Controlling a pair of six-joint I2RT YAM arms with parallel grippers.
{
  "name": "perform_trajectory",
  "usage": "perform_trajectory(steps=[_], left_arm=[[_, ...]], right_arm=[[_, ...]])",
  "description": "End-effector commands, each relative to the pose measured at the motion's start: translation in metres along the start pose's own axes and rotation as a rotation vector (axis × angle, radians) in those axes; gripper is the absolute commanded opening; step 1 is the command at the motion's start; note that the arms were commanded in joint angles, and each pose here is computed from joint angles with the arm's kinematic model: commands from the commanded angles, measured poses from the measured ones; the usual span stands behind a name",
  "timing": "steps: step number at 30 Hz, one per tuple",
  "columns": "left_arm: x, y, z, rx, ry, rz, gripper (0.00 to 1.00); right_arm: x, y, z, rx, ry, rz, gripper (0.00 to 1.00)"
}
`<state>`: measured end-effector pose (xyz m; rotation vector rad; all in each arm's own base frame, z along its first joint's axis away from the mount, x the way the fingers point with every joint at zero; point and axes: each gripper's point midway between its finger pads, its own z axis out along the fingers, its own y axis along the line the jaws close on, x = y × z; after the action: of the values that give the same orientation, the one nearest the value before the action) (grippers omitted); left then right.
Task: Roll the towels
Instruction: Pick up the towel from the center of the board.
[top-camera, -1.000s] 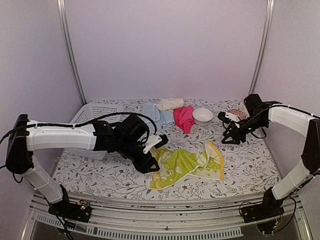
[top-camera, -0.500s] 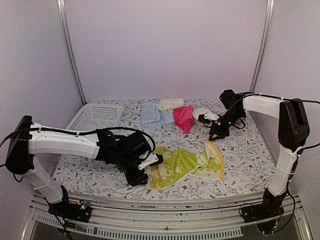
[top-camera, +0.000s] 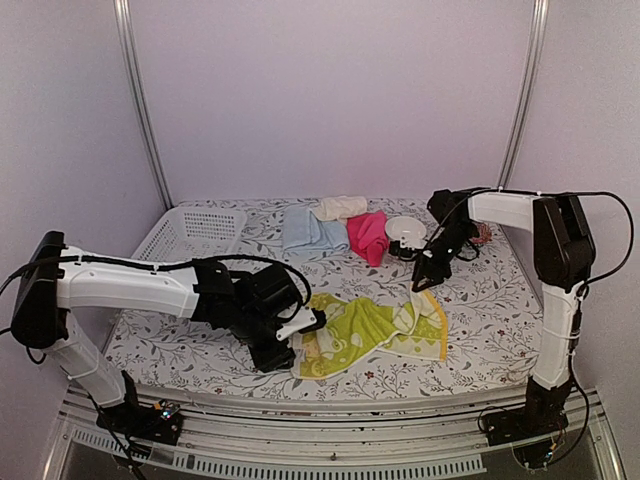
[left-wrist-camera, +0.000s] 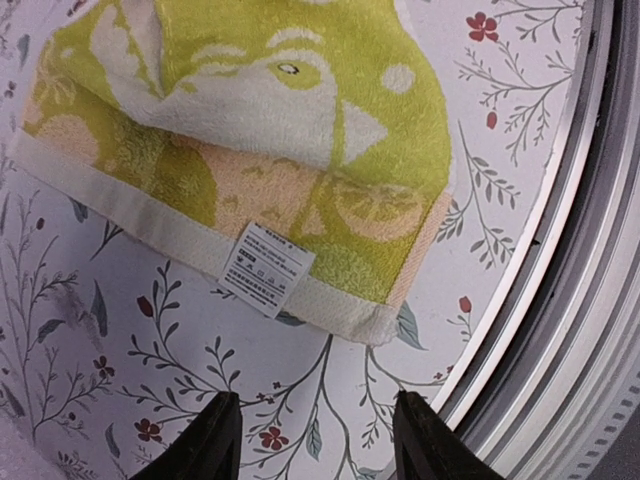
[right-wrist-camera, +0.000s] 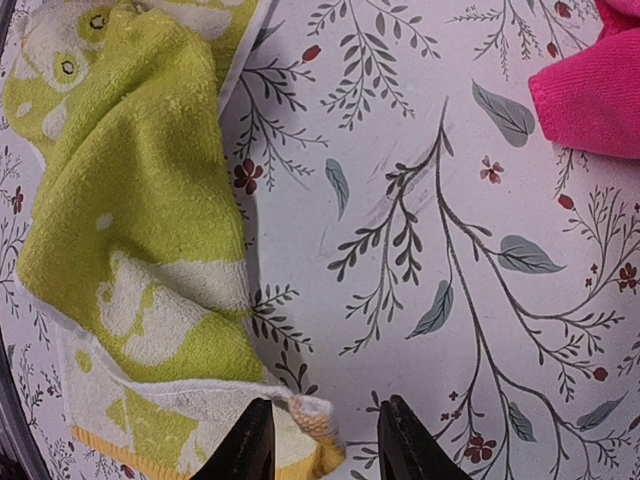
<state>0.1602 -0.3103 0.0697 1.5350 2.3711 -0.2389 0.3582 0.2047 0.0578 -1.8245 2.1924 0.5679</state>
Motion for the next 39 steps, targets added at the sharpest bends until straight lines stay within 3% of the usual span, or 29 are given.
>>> perform_trajectory(steps=[1,4,10,16,20,23,27,33,39], left_arm=[[0.004,-0.01,0.0,0.031,0.01,0.033,0.54],[0.005,-0.011,0.0,0.04,0.014,0.038,0.54],[0.006,-0.01,0.001,0.035,0.015,0.046,0.54],[0.008,-0.012,0.009,0.059,0.034,0.028,0.55],[0.0,-0.015,0.002,0.067,-0.022,0.053,0.55],[-0.006,-0.022,0.001,0.096,-0.053,0.088,0.53],[0.0,-0.032,0.017,0.11,0.0,0.138,0.48],[0.015,-0.034,0.037,0.079,0.072,0.195,0.51],[0.01,-0.026,0.046,-0.004,0.067,0.219,0.49]], right_arm=[[-0.011,-0.004,0.007,-0.034,-0.026,0.005,0.37],[-0.012,-0.002,0.009,-0.043,-0.028,-0.009,0.32],[-0.006,0.01,0.005,-0.077,0.005,-0.024,0.03],[-0.017,0.016,-0.029,-0.039,-0.074,-0.022,0.02],[-0.022,0.017,-0.048,-0.021,-0.142,0.02,0.02],[-0.02,0.019,-0.048,-0.02,-0.152,0.039,0.02],[-0.02,0.021,-0.047,-0.024,-0.16,0.055,0.02],[-0.021,0.025,-0.049,-0.025,-0.173,0.067,0.02],[-0.018,0.025,-0.046,-0.031,-0.168,0.078,0.02]])
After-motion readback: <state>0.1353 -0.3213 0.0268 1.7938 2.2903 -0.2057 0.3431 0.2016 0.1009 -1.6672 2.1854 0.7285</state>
